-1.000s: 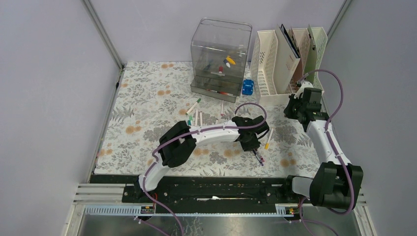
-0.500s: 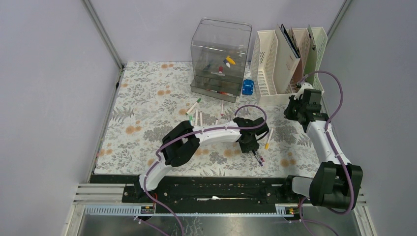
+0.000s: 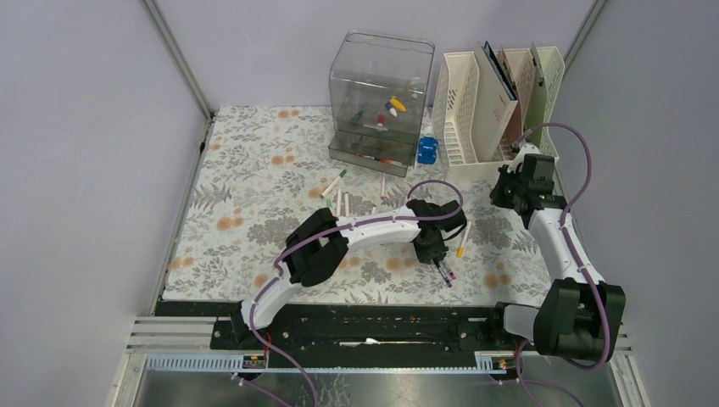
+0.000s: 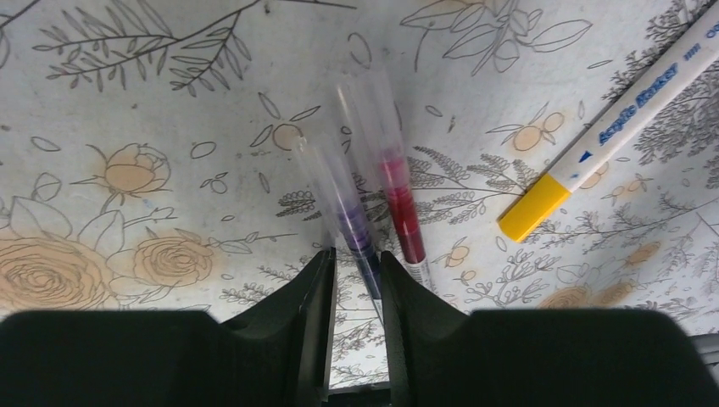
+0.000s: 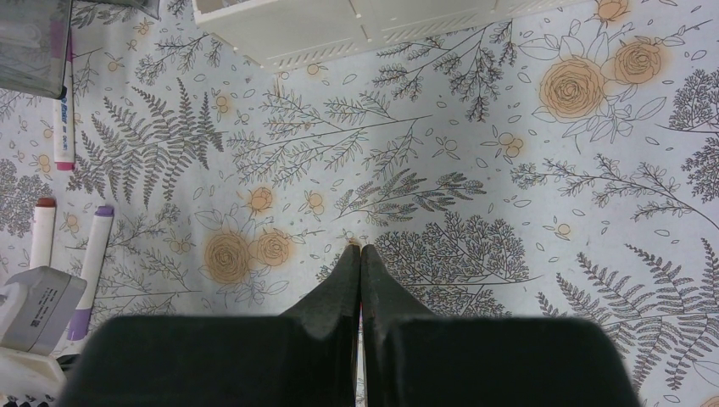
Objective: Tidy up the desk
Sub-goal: Pick up the stationery from the center of the board.
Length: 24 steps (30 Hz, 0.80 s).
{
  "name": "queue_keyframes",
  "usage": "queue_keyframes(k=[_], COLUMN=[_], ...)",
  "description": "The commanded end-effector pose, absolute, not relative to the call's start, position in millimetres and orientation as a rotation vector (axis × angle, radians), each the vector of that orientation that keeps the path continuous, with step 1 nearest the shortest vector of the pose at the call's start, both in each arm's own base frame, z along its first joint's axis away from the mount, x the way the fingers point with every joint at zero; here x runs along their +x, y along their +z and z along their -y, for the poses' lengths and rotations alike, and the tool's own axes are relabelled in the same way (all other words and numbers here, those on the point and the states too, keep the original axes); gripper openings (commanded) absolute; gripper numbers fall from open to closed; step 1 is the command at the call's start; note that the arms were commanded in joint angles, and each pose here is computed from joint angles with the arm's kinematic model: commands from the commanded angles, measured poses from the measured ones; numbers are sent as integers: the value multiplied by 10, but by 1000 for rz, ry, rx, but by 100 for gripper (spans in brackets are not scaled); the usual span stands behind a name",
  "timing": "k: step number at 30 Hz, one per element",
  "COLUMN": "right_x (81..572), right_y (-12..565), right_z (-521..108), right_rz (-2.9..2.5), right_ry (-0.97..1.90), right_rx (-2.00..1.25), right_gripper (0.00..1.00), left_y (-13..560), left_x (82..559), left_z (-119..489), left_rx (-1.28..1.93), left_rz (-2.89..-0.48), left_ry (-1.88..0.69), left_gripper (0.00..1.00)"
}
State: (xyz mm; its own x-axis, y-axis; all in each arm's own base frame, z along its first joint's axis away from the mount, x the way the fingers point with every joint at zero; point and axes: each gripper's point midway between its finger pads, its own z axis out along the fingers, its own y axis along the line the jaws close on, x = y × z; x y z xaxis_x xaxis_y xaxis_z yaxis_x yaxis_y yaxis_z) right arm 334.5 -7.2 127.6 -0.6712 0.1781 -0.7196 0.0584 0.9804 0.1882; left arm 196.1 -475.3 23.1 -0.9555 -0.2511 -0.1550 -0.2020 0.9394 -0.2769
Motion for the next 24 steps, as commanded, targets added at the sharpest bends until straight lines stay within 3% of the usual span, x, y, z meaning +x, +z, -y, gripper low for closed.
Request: queue_keyframes(k=[1, 15, 21, 22, 23, 24], right_x=[3380, 3356, 3230, 3006, 2968, 2960], right_y=[1361, 1362, 1272, 1297, 1304, 1303], right_z=[95, 102, 23, -471, -531, -538], right_rz=[-2268, -2268, -2326, -2325, -2317, -2316], right_ry=[181, 177, 225, 538, 578, 586], right_rx=[152, 155, 136, -187, -227, -228], right_gripper=[0, 0, 0, 87, 99, 99], left_y=[177, 258, 384, 477, 500, 559], left_x=[1945, 2267, 2455, 2483, 2484, 2499], left_z=[4546, 3747, 3610, 3628, 3625, 3637], left_rx=[-300, -185, -74, -61, -39, -30], left_rz=[-2923, -2805, -2719, -2691, -2677, -2655], left_ry=[-254, -43, -133, -180, -211, -248], left_gripper=[28, 3, 0, 0, 0, 0])
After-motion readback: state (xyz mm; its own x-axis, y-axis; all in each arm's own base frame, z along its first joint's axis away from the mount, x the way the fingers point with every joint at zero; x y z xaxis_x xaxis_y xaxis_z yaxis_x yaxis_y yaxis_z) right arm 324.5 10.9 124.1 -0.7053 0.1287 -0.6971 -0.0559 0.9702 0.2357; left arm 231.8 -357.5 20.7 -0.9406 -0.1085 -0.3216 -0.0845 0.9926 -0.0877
